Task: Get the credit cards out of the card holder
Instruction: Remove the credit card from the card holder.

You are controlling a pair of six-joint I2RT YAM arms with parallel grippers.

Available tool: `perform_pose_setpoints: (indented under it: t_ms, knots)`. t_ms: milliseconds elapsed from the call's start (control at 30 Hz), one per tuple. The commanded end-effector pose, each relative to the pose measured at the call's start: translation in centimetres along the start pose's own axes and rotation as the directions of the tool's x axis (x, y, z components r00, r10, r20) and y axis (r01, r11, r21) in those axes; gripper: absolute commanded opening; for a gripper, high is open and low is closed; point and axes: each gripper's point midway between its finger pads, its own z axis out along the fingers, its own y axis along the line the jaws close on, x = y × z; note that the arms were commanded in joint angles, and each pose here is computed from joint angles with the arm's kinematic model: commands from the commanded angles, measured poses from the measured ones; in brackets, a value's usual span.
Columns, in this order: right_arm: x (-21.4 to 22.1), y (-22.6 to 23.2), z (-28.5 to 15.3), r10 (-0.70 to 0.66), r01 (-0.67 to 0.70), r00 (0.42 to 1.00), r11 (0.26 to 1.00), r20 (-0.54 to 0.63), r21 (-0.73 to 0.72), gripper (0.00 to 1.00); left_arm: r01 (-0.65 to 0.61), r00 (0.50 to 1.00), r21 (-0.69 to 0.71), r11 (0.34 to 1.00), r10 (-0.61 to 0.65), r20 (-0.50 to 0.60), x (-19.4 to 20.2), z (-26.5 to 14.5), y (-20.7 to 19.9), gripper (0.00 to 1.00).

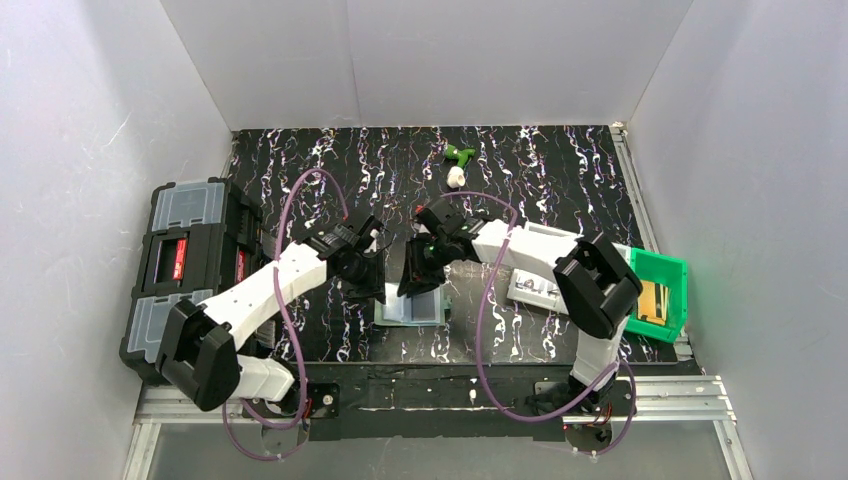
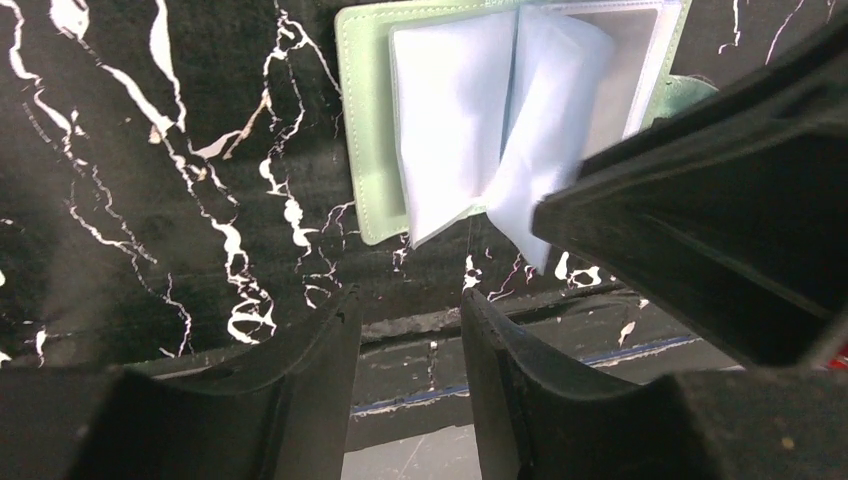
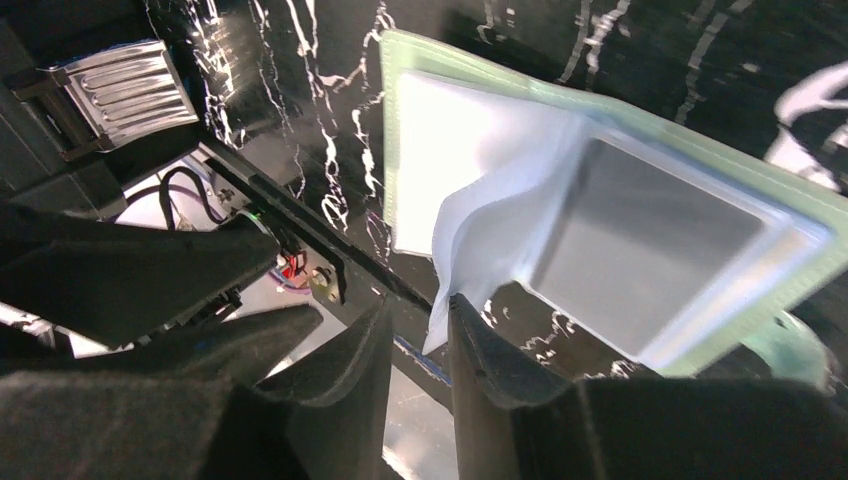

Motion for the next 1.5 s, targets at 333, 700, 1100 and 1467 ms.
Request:
perform_pose_setpoints:
  t_ms: [333,700,1100,1467]
  knots:
    - [-0.4,1.6,5.2,-0.037,0.041,0.995,0.999,-0.095,0.034,0.48,-0.007,0.997,0.029,1.000,0.005,0.072,0.1,-4.1,0.7,0.40]
    - [-1.5,2.6,0.9,-0.055,0.056,0.998,0.998,-0.007,0.024,0.66,0.008,0.999,0.166,0.986,-0.015,0.038,-0.5,-4.0,-2.6,0.38]
    - [-0.1,-5.0,-1.9,0.050,-0.054,0.998,0.992,0.036,0.116,0.52,-0.034,0.999,0.160,0.987,0.040,-0.032,-2.0,0.9,-7.3,0.31]
    - [0.6,-7.4,-0.6,0.084,-0.085,0.996,0.985,0.013,0.153,0.30,-0.040,0.993,0.074,0.996,0.048,-0.106,-1.7,7.0,-6.9,0.14]
